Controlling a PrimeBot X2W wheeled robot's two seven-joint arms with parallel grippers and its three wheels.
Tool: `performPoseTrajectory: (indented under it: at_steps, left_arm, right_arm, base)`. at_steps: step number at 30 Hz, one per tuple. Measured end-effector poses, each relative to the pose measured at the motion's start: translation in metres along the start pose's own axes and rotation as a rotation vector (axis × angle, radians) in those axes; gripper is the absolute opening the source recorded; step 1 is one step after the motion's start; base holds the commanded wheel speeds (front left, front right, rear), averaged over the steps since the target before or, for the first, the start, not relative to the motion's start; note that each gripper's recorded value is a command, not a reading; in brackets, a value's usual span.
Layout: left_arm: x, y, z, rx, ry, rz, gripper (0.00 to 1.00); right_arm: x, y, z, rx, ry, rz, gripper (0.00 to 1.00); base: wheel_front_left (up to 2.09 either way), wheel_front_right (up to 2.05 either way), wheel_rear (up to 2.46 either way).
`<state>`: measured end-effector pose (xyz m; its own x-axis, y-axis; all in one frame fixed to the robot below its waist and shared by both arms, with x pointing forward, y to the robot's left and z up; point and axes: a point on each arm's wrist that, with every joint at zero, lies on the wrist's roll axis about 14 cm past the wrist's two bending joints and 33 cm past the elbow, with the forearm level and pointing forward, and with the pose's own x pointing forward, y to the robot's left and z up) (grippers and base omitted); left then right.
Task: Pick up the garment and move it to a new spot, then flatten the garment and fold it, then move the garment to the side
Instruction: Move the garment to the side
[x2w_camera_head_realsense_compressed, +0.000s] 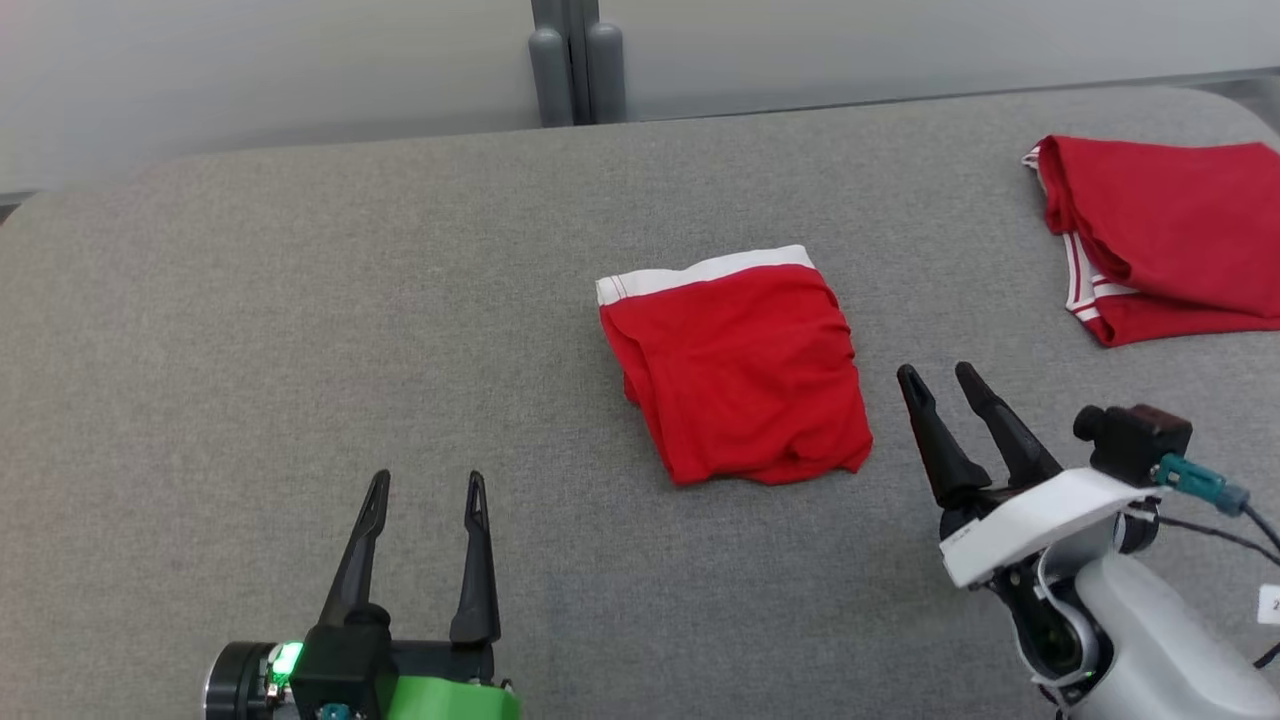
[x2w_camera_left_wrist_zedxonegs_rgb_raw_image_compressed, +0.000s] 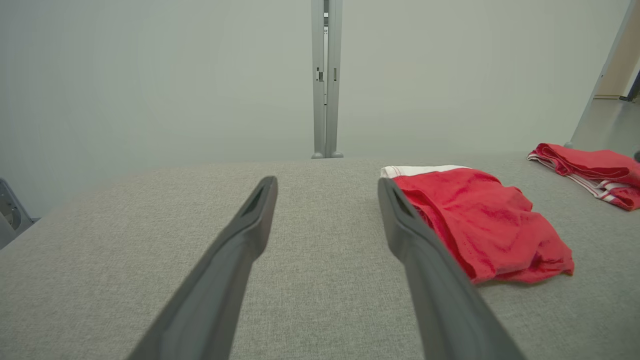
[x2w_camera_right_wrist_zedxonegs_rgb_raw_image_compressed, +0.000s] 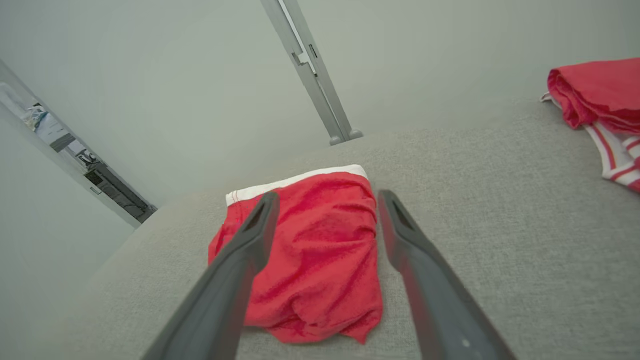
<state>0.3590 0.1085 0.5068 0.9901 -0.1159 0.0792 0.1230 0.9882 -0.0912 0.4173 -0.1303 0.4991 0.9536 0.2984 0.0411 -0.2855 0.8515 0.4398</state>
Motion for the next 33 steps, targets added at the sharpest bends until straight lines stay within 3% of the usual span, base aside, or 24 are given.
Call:
performPoseTrajectory:
  at_steps: [11,16,29,30,31,32,33]
  left_arm:
    - [0.013,0.007,-0.012,0.002,0.031,0.02,1.0]
    - [0.015,0.012,-0.015,0.007,0.038,0.041,1.0]
    - [0.019,0.023,-0.027,0.014,0.073,0.073,1.0]
    - [0.02,0.024,-0.027,0.015,0.074,0.074,1.0]
    - [0.021,0.024,-0.027,0.016,0.073,0.076,1.0]
    - [0.022,0.024,-0.028,0.016,0.074,0.075,1.0]
    - [0.023,0.024,-0.029,0.016,0.076,0.075,1.0]
  right_arm:
    - [0.037,-0.02,-0.037,0.364,0.4,0.02,1.0]
    - [0.052,-0.034,-0.038,0.37,0.434,0.009,1.0]
    - [0.069,-0.043,-0.084,0.343,0.552,-0.001,0.96]
    - [0.07,-0.042,-0.086,0.344,0.561,0.002,0.85]
    - [0.071,-0.04,-0.089,0.345,0.57,0.007,0.48]
    - [0.073,-0.039,-0.09,0.342,0.574,0.012,0.3]
    - [0.074,-0.038,-0.091,0.335,0.573,0.019,0.0]
  base:
    - [0.0,0.0,0.0]
    - [0.0,0.0,0.0]
    - [0.0,0.0,0.0]
    - [0.0,0.0,0.0]
    - [0.0,0.0,0.0]
    - [0.0,0.0,0.0]
    - [0.0,0.0,0.0]
